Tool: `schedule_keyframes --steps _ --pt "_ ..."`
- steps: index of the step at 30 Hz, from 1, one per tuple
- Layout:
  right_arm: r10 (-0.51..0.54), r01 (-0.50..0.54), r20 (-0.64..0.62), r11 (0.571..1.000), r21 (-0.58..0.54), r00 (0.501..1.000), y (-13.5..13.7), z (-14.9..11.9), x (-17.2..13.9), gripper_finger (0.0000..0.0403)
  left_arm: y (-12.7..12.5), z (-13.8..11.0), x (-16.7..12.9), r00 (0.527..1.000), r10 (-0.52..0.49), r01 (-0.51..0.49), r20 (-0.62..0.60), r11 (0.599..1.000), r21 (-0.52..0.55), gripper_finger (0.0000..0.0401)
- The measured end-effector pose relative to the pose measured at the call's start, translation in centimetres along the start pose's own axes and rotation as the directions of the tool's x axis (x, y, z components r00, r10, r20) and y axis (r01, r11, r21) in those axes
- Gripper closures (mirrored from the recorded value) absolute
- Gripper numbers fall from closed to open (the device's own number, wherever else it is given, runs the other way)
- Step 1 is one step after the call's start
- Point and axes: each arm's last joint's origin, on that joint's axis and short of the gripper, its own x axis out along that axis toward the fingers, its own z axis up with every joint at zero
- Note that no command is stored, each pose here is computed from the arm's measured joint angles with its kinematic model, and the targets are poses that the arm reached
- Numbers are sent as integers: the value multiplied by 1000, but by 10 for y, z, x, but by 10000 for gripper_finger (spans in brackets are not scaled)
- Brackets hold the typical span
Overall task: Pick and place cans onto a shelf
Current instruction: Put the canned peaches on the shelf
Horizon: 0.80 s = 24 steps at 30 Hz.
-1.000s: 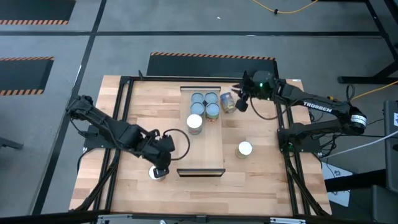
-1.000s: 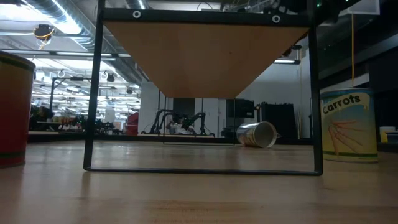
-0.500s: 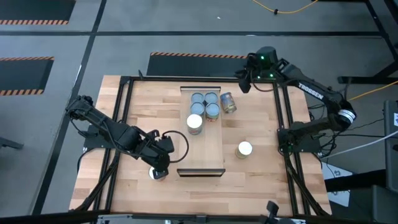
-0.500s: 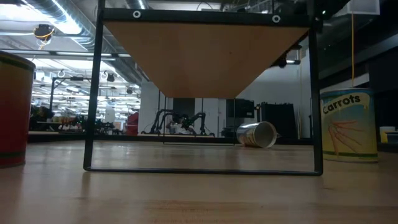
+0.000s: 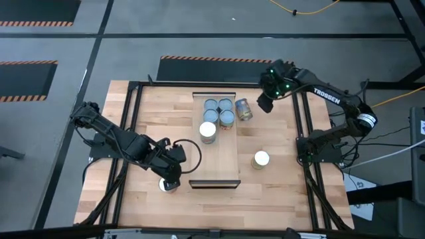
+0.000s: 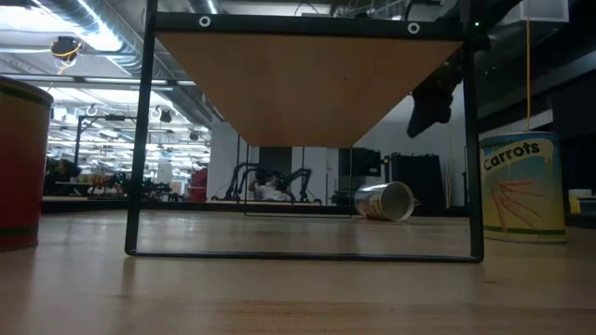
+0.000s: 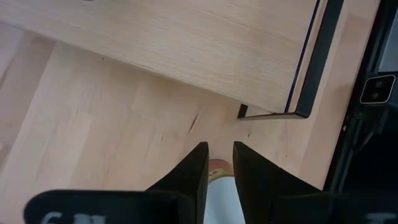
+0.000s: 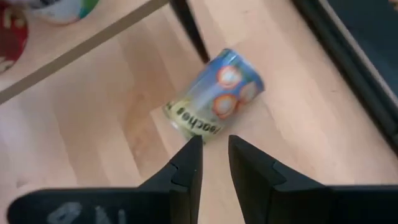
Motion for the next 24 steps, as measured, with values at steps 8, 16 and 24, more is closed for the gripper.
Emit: schedule_keyframes --steps 8,16,24 --pt "40 -42 -46 998 -49 998 15 -12 22 320 0 0 0 1000 1 -1 1 1000 -1 335" --pt "69 -80 -110 992 -98 991 30 -43 60 320 0 0 0 1000 14 -14 16 1000 0 335" --pt "-178 171 -33 973 -154 984 37 -59 86 320 1 1 0 1000 19 -19 22 1000 -1 335"
